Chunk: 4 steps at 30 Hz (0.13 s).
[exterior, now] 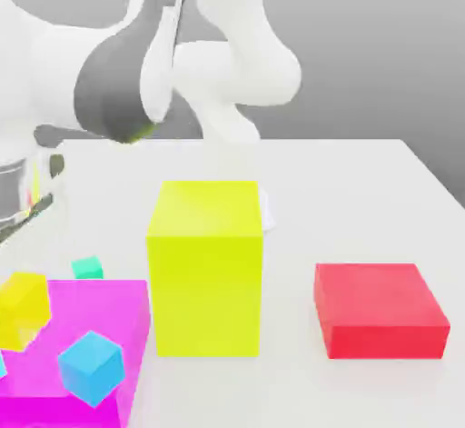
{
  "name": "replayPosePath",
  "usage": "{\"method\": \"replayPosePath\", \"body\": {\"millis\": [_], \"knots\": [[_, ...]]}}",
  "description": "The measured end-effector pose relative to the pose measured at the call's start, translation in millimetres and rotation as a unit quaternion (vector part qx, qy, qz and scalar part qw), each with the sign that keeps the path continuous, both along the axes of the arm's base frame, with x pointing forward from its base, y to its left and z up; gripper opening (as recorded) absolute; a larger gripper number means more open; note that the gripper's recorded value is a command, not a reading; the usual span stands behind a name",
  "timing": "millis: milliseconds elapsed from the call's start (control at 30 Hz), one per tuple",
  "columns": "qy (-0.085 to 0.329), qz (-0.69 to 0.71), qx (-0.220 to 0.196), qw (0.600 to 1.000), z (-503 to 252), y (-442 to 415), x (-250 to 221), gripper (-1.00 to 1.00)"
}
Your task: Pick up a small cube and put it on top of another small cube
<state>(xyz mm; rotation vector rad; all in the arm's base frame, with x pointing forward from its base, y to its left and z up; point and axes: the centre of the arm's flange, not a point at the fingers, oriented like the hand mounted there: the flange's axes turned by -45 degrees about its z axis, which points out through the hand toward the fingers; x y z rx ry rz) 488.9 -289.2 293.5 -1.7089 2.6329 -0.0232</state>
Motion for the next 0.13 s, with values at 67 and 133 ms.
{"method": "replayPosePath", "body": {"millis": [67,133], "knots": [[0.002,-0.015,0.003,1.000,-11.4,-8.7,-3.1,1.00],[0.002,-0.015,0.003,1.000,-11.4,-8.7,-3.1,1.00]]}}
